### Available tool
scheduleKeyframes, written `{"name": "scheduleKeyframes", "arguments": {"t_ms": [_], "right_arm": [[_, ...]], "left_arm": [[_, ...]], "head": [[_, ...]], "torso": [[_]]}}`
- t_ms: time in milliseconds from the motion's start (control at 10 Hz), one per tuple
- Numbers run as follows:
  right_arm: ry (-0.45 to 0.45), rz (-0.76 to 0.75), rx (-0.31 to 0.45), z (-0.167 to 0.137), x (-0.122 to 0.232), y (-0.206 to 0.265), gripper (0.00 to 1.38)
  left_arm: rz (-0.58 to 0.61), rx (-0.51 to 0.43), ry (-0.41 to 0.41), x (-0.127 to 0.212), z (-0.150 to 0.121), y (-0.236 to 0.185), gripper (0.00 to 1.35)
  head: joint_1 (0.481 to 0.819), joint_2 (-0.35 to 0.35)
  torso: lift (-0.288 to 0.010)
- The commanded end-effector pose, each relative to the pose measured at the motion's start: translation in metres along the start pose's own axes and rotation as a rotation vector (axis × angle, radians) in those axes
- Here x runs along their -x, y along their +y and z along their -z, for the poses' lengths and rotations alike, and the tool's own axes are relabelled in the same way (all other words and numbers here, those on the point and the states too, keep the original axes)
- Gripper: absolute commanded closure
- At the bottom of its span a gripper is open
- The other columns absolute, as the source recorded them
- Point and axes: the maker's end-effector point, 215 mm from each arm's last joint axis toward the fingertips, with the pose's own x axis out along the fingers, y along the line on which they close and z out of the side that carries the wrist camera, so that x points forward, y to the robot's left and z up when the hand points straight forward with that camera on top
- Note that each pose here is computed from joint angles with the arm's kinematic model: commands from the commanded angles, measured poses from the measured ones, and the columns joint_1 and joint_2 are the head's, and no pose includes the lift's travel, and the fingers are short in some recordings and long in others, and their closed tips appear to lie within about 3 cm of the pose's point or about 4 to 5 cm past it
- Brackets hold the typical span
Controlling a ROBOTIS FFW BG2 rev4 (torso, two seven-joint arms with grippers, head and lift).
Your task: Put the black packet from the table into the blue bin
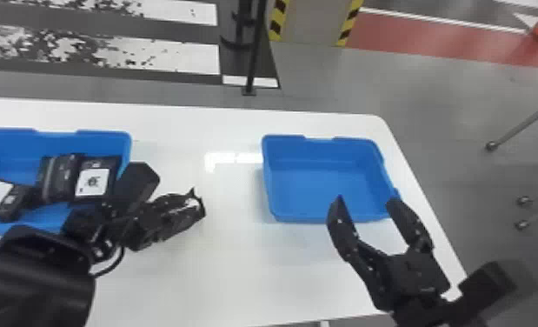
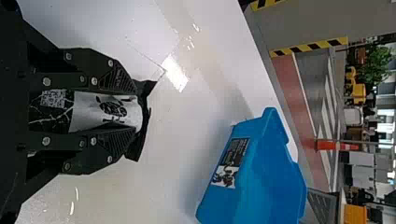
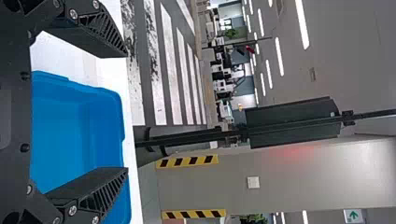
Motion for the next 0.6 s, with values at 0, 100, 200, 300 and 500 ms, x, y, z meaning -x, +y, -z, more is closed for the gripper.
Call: {"name": "scheduleKeyframes", "arguments": {"t_ms": [0,100,200,300,500], "right_arm": [[0.002,0.001,-0.001,0.001,0.0,0.0,0.15],[-0.001,0.001,-0.003,0.0,0.0,0.0,0.15],[-0.001,-0.001,-0.003,0.0,0.0,0.0,0.15],[-0.001,0.0,-0.005,0.0,0.0,0.0,0.15],[0.003,0.001,-0.008,0.002,0.001,-0.001,0.15]], "left_arm": [[0.008,-0.042,0.0,-0.001,-0.004,-0.003,1.22],[0.012,-0.07,-0.037,-0.001,-0.022,-0.001,1.22],[0.015,-0.077,-0.074,0.004,-0.042,0.0,1.22],[0.023,-0.068,-0.11,0.015,-0.065,-0.005,1.22],[-0.003,-0.05,-0.196,0.05,-0.106,0.002,1.22]], "head": [[0.695,-0.207],[0.695,-0.209],[0.695,-0.213],[0.695,-0.221],[0.695,-0.237]], "torso": [[-0.11],[-0.11],[-0.11],[-0.11],[-0.11]]}}
